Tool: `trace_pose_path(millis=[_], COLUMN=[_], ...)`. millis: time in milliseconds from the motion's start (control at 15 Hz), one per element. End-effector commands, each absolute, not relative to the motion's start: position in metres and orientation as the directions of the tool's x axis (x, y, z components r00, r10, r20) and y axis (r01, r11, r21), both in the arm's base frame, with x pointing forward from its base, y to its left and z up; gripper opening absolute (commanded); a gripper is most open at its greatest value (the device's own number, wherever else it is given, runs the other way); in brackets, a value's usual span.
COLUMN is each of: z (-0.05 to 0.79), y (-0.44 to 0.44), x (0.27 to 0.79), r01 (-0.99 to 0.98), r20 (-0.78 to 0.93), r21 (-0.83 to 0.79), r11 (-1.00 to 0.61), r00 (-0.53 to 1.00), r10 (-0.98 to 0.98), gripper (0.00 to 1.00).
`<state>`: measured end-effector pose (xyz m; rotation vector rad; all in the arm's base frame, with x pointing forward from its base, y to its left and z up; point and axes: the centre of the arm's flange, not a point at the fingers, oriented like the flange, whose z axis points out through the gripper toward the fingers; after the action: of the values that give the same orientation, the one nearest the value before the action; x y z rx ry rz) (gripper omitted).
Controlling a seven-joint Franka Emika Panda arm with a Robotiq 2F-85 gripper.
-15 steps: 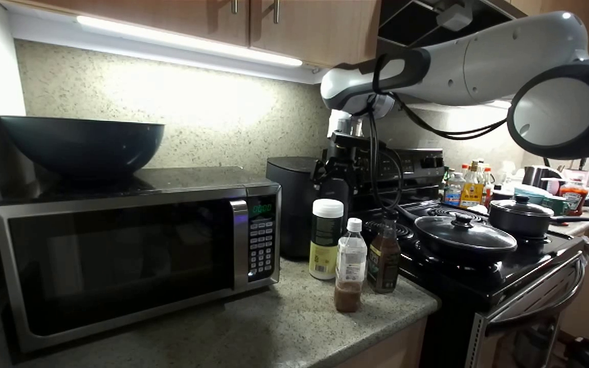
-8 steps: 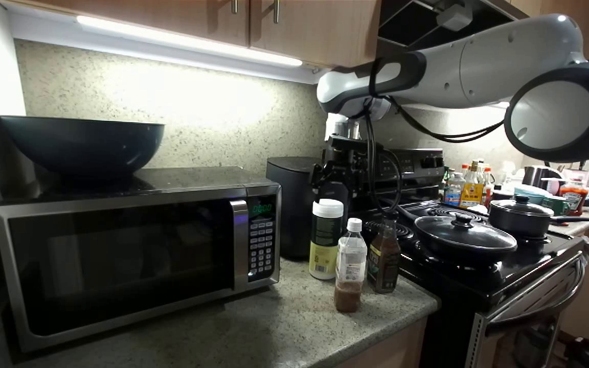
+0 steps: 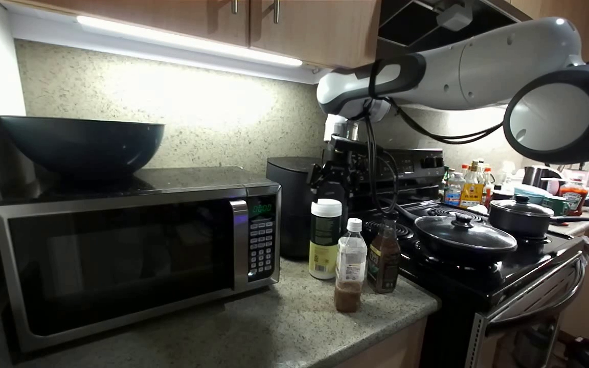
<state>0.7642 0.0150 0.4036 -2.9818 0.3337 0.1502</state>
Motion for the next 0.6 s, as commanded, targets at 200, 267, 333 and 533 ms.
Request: trace_pose_path(millis=[200,267,333,533], z=[0.402,0.402,0.402,0.404], y=[0.027,0.028,0.029,0.025], x=[0.774,0.774,0.774,0.77], r01=[-0.106,-0.1,-0.102,-0.154], r20=[-0.059,-0.059,-0.063,-0.079], r21=[-0.229,-0.229,-0.227,-0.172], r11=[-0.968,-0.968,-0.969,-0.973], r00=[0.994,0.994,0.994,0.987], r10=[-0.095,-0.089,-0.089,-0.142], gripper=[1.0,1.0,1.0,1.0])
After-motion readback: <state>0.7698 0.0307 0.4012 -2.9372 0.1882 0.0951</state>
